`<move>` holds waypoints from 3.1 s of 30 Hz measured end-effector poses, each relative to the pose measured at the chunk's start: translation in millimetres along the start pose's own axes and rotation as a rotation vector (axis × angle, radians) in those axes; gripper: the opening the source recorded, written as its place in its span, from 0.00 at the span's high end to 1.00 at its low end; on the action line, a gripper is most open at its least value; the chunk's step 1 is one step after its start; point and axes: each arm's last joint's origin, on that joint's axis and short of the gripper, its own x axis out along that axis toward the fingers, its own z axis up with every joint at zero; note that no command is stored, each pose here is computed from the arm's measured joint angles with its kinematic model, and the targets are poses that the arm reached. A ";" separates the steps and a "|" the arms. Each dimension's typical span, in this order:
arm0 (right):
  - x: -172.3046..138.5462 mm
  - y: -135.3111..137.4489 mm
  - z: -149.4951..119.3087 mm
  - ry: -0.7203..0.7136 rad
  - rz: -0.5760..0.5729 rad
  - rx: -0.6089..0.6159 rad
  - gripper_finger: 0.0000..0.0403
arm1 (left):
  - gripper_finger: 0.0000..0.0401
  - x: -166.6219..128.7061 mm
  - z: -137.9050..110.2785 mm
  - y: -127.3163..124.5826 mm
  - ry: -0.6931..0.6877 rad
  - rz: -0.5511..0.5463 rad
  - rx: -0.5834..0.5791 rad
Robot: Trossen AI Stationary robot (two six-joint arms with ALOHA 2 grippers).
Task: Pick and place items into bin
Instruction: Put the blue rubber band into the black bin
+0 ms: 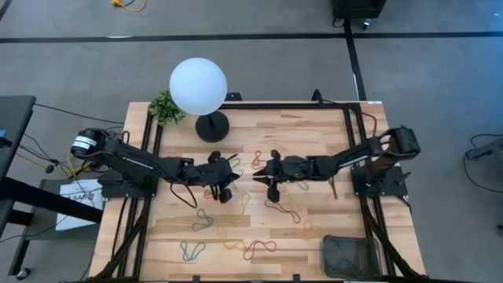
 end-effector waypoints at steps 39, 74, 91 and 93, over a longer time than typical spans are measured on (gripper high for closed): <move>29.6 20.8 12.5 -0.020 -0.033 -0.232 0.69 | 1.00 -4.5 -0.4 -14.6 -0.012 -0.106 0.022; 29.8 20.8 11.9 -0.018 -0.031 -0.228 0.99 | 0.95 -4.5 -3.2 -8.2 -0.023 0.065 0.053; 29.9 -1.8 1.4 0.115 -0.106 0.053 1.00 | 0.77 34.7 -47.1 -6.3 0.155 0.223 -0.029; 20.3 1.2 5.9 0.143 -0.101 0.052 1.00 | 0.77 37.7 -55.1 -6.8 0.184 0.254 -0.031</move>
